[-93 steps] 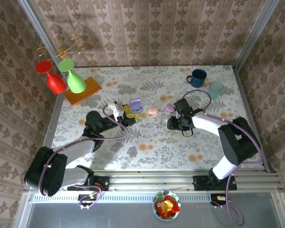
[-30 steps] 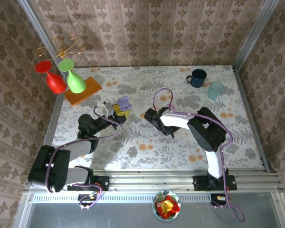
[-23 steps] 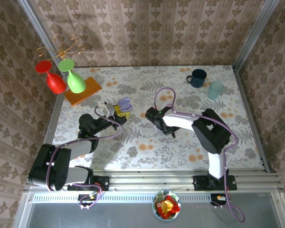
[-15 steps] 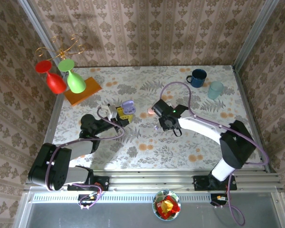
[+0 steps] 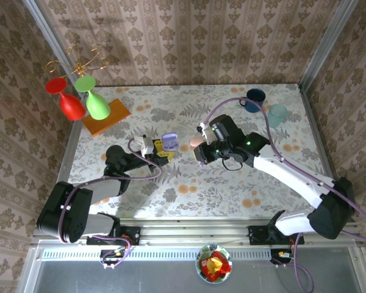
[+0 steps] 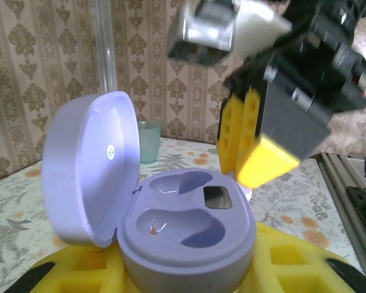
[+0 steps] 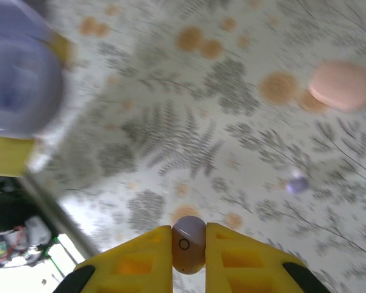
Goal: Insert wireless bluetooth earbuds into charging case
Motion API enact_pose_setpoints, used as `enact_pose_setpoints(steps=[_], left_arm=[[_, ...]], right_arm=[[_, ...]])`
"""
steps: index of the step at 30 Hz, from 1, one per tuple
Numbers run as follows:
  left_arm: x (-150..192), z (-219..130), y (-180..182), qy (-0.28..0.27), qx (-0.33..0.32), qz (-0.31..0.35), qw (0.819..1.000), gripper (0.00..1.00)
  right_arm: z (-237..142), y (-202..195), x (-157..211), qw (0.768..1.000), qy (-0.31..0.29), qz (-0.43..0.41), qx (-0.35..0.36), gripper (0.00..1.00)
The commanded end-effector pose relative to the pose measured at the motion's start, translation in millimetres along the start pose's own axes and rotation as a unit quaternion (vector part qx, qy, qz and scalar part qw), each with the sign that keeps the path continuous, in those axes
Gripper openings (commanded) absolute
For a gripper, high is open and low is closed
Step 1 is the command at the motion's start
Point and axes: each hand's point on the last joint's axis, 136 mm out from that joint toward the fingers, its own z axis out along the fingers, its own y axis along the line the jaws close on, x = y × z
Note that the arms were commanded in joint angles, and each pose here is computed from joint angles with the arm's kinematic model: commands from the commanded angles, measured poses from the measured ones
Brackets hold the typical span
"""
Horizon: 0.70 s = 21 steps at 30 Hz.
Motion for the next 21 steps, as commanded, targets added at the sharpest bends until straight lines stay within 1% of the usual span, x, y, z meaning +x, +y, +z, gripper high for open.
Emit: enact_pose_setpoints(steps=[1,5,6,12,14,21], left_arm=[[-12.2,3.8,-9.6,-0.012,0.034,0.016,0.999,0.35],[-11.5,5.2,-12.8,-0.011,0.042,0.015,0.999,0.35],[-11.7,5.5,-14.0,-0.011,0.045,0.016,0.999,0.35],[-12.5,6.3,-22.2,-0.009,0.071,0.019,0.997,0.33],[-13.3,6.4,-22.7,-0.009,0.072,0.018,0.997,0.34],[-14.1,6.9,-25.7,-0.01,0.078,0.017,0.997,0.34]], right_arm=[[-29.9,41.6,-29.2,0.994,-0.049,-0.039,-0.09,0.17],[-38.9,56.9,-38.5,0.991,-0.049,-0.065,-0.107,0.18],[-37.7,57.1,-34.8,0.992,-0.037,-0.066,-0.105,0.18],[-35.7,69.9,-47.8,0.989,-0.035,-0.087,-0.116,0.17],[-25.4,70.8,-47.8,0.989,-0.026,-0.088,-0.118,0.18],[-11.9,70.0,-46.2,0.989,-0.008,-0.086,-0.117,0.17]])
